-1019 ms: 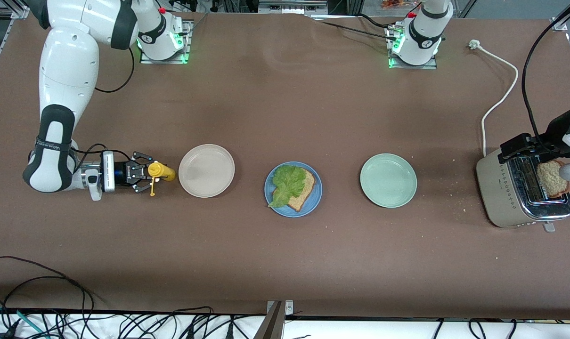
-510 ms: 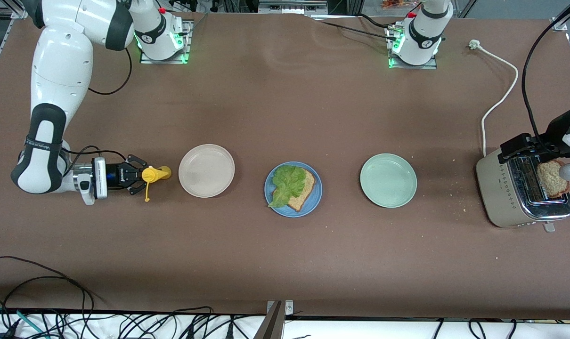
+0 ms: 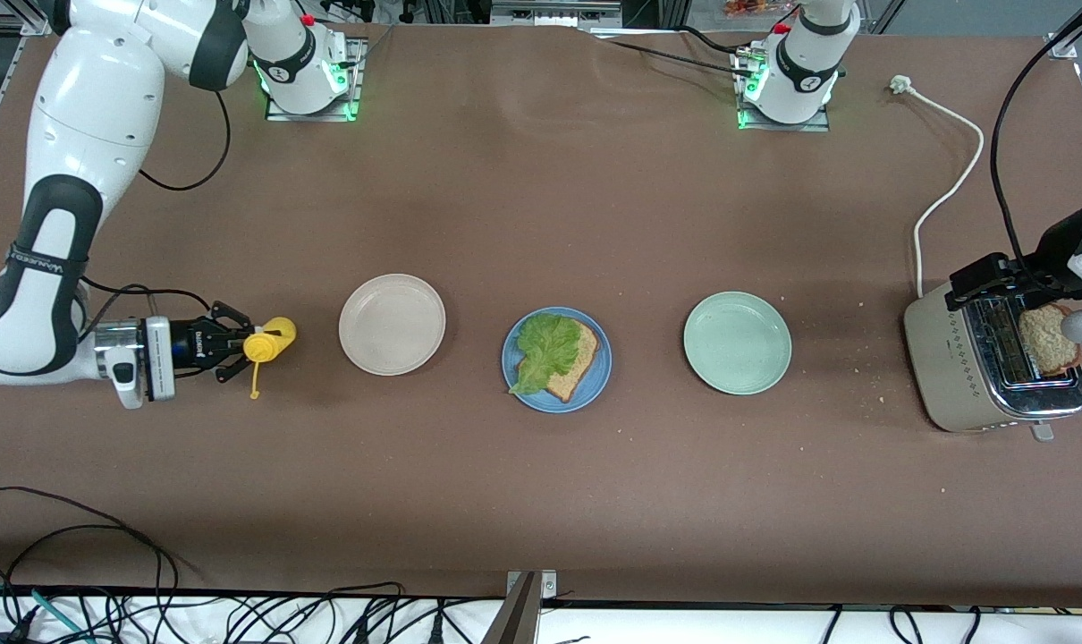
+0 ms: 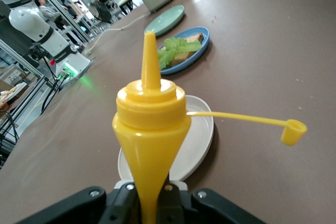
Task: Make sandwich in blue plate with both arms
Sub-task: 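Carry the upright bottle with the right gripper toward the blue plate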
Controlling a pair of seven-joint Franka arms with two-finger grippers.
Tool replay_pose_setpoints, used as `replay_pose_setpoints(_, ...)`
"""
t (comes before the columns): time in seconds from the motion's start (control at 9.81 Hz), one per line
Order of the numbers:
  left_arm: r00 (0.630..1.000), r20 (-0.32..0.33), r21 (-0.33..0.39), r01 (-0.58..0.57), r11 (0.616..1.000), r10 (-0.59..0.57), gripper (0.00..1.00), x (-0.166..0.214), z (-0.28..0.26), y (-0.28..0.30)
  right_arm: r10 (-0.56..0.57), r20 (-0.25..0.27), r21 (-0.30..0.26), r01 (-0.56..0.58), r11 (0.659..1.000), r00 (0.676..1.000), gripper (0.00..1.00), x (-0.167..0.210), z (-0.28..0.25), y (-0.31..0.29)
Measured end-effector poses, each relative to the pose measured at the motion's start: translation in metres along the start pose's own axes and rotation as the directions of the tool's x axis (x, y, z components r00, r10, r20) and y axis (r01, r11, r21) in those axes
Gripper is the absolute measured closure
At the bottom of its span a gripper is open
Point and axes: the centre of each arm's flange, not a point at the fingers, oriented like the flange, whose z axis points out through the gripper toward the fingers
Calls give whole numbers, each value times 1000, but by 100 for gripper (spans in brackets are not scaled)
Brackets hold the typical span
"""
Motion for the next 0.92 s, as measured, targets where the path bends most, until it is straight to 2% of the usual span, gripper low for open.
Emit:
replay_pose_setpoints(0.2, 1000, 0, 0, 0, 1000, 0, 0, 0, 0, 0, 50, 80, -18, -49, 999, 996, 91, 28, -25, -10)
replay_pose_setpoints(0.31, 1000, 0, 0, 0, 1000, 0, 0, 0, 0, 0, 67, 138, -28, -64, 998, 988, 91, 49, -33, -16)
replay_pose_setpoints(0.51, 1000, 0, 0, 0, 1000, 0, 0, 0, 0, 0, 78, 302, -92, -53, 994, 950, 91, 123, -36, -34)
replay_pose_setpoints(0.71, 1000, -1, 0, 0, 1000, 0, 0, 0, 0, 0, 111, 497, -188, -18, 982, 860, 90, 203, -7, -64)
replay_pose_setpoints(0.92, 1000, -1, 0, 0, 1000, 0, 0, 0, 0, 0, 106, 645, -260, 87, 962, 757, 90, 263, 56, -87)
